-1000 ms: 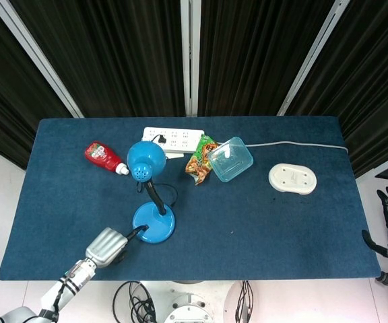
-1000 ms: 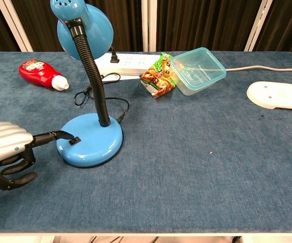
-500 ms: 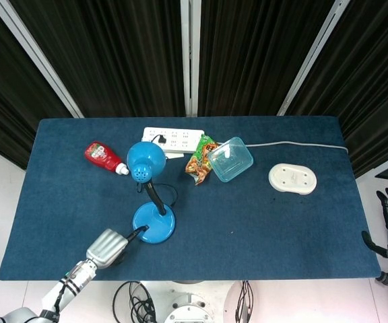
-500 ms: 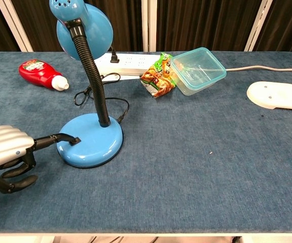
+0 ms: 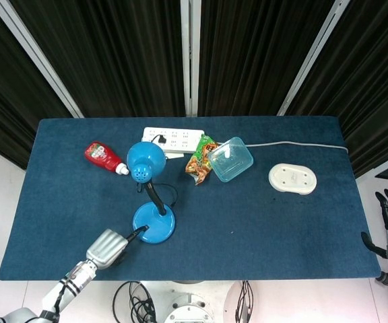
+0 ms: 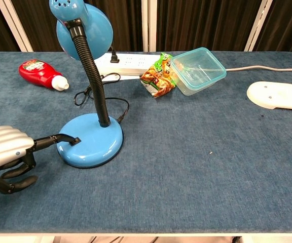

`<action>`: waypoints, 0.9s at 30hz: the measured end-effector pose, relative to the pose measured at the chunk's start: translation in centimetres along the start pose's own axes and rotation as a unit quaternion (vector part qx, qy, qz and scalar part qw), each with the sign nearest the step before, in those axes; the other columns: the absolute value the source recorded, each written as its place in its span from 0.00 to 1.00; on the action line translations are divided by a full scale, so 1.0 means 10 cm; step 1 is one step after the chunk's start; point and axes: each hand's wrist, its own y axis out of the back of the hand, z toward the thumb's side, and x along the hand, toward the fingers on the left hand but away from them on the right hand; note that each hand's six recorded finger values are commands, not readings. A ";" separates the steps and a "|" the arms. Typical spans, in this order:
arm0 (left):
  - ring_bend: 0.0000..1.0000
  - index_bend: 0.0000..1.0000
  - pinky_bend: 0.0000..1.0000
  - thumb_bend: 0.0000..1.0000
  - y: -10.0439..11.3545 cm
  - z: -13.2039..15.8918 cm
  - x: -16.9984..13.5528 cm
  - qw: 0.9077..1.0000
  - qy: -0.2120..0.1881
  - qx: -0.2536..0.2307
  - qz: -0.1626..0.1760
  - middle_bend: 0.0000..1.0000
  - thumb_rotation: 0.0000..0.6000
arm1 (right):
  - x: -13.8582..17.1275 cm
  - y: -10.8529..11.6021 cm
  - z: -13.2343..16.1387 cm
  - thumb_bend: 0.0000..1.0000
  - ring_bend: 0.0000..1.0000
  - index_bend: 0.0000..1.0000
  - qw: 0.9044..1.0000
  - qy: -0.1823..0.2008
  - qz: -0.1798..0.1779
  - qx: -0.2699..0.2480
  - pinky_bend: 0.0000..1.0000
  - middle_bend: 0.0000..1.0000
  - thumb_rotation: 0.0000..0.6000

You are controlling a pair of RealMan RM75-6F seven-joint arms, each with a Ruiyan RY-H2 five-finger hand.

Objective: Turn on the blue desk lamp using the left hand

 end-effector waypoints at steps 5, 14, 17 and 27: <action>0.86 0.37 0.87 0.45 0.00 0.00 -0.01 1.000 0.000 0.002 -0.001 0.86 1.00 | 0.00 -0.01 0.00 0.21 0.00 0.00 1.000 0.000 0.002 -0.001 0.00 0.00 1.00; 0.86 0.40 0.87 0.45 0.03 -0.01 -0.02 1.000 0.001 0.001 0.005 0.86 1.00 | 0.00 0.00 -0.01 0.21 0.00 0.00 1.000 -0.003 0.002 -0.002 0.00 0.00 1.00; 0.86 0.38 0.87 0.45 0.08 -0.03 -0.03 1.000 0.005 0.000 0.016 0.86 1.00 | 0.01 0.01 -0.01 0.21 0.00 0.00 1.000 -0.003 0.001 -0.004 0.00 0.00 1.00; 0.81 0.28 0.84 0.41 0.58 -0.32 -0.32 0.988 0.055 -0.027 0.141 0.79 1.00 | 0.03 0.08 -0.03 0.21 0.00 0.00 1.000 -0.004 -0.009 -0.008 0.00 0.00 1.00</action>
